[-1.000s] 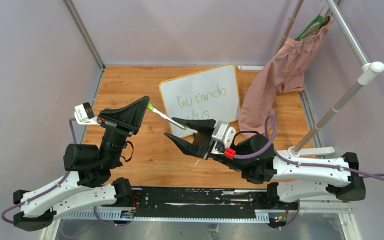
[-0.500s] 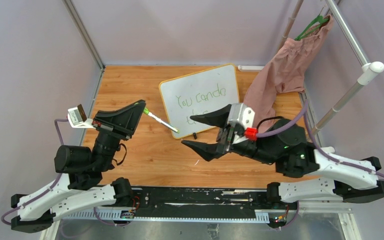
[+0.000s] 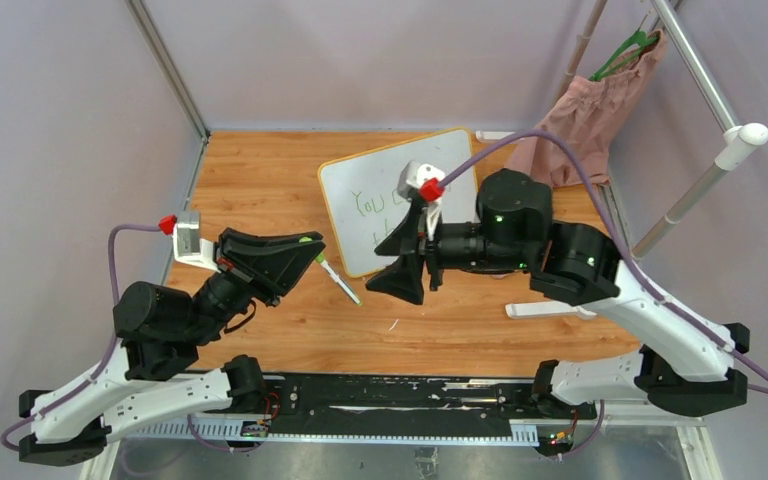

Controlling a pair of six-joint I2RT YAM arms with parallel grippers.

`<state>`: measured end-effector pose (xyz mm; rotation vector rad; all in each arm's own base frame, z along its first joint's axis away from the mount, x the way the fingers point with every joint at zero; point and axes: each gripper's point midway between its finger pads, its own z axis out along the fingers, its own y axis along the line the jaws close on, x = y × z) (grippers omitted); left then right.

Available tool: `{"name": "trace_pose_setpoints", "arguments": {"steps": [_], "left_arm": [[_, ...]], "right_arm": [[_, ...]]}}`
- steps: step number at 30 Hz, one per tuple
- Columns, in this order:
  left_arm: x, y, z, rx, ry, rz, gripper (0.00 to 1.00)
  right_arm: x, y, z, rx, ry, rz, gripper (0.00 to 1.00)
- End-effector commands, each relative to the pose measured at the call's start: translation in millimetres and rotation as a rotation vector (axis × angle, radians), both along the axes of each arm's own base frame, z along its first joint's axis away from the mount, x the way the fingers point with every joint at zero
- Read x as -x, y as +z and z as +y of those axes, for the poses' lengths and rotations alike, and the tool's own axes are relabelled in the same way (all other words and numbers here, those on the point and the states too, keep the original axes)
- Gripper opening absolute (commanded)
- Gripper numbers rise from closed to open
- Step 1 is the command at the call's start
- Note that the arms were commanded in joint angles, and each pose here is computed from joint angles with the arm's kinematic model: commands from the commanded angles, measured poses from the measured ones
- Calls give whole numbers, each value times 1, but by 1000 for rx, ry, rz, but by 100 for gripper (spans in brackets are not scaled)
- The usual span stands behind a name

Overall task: Write a sentence on the whiteboard
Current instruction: Place the whiteboard marker at the center of the board.

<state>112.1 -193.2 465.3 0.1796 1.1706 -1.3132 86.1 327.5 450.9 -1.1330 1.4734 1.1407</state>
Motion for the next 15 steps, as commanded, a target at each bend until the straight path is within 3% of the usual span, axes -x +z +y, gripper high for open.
{"name": "trace_pose_setpoints", "arguments": {"steps": [1, 15], "left_arm": [[7, -6, -11, -43, -49, -27, 0], [1, -19, -19, -26, -53, 3, 0]], "right_arm": [[20, -21, 6, 43, 111, 128, 63], [-2, -26, 41, -145, 35, 206, 64]]}}
